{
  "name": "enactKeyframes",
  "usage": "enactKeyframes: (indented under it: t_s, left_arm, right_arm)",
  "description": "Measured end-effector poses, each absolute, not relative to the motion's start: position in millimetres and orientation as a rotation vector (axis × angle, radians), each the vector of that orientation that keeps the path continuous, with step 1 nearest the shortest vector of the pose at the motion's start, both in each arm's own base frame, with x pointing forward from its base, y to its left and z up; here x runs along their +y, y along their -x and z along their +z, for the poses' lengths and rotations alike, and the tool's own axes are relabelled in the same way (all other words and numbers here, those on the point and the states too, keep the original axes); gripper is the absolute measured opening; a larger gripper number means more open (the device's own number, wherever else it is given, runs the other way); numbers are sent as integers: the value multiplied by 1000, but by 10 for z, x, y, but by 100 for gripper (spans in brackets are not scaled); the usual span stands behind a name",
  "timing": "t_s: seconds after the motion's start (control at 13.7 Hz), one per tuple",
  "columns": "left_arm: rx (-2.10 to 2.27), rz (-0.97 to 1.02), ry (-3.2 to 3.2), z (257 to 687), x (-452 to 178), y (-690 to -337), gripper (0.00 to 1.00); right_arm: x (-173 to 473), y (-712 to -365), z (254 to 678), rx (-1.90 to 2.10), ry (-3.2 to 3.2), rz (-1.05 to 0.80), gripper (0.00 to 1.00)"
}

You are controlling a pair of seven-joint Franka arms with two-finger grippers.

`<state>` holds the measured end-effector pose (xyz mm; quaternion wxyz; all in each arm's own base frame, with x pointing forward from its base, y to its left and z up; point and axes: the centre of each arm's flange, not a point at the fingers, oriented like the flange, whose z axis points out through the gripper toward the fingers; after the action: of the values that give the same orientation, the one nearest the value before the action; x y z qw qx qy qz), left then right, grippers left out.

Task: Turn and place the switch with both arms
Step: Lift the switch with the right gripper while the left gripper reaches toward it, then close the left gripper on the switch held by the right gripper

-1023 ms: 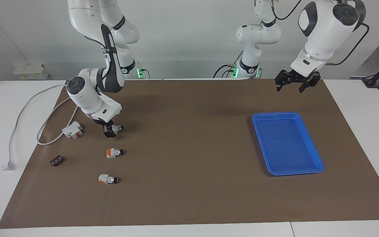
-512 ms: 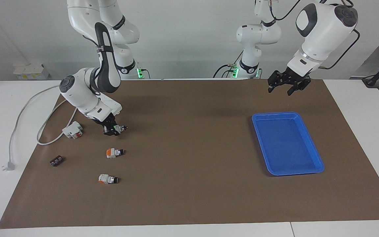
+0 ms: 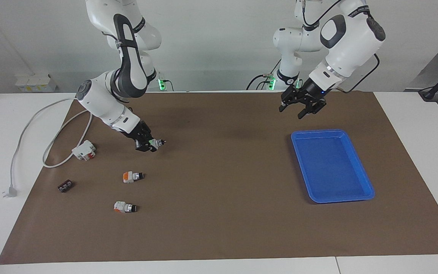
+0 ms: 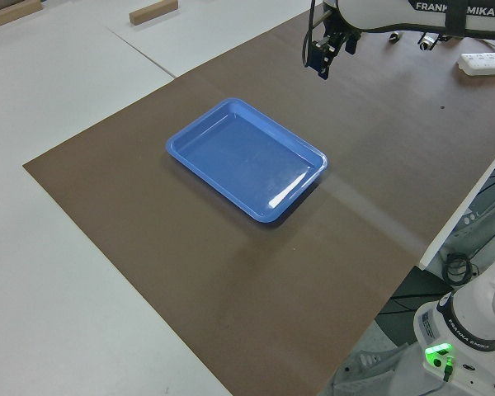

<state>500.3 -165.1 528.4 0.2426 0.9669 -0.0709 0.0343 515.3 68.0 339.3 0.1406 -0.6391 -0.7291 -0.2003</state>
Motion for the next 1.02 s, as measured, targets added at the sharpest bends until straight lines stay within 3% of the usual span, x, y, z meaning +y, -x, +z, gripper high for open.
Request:
enactKeyframes:
  t_s: [0.15, 0.22, 0.51, 0.88, 1.02]
  left_arm:
    - [-247, 119, -2568, 5214, -1887, -4941, 84]
    - [-278, 128, -2539, 5189, -1953, -4922, 77]
    - [-382, 221, -2475, 5153, -2404, -4797, 70]
    - [-501, 278, -2380, 5109, -2891, -4555, 61]
    - [-503, 318, -2347, 5146, -3001, -4514, 51]
  right_arm:
    - [967, -5136, 3602, -2087, 1840, -618, 41]
    - [1113, -5113, 3729, -2088, 1835, -633, 41]
    - [1663, -4969, 4216, -2029, 1836, -703, 41]
    - [2002, -4850, 4445, -1930, 1806, -784, 41]
    - [2110, -4808, 4513, -1914, 1809, -783, 41]
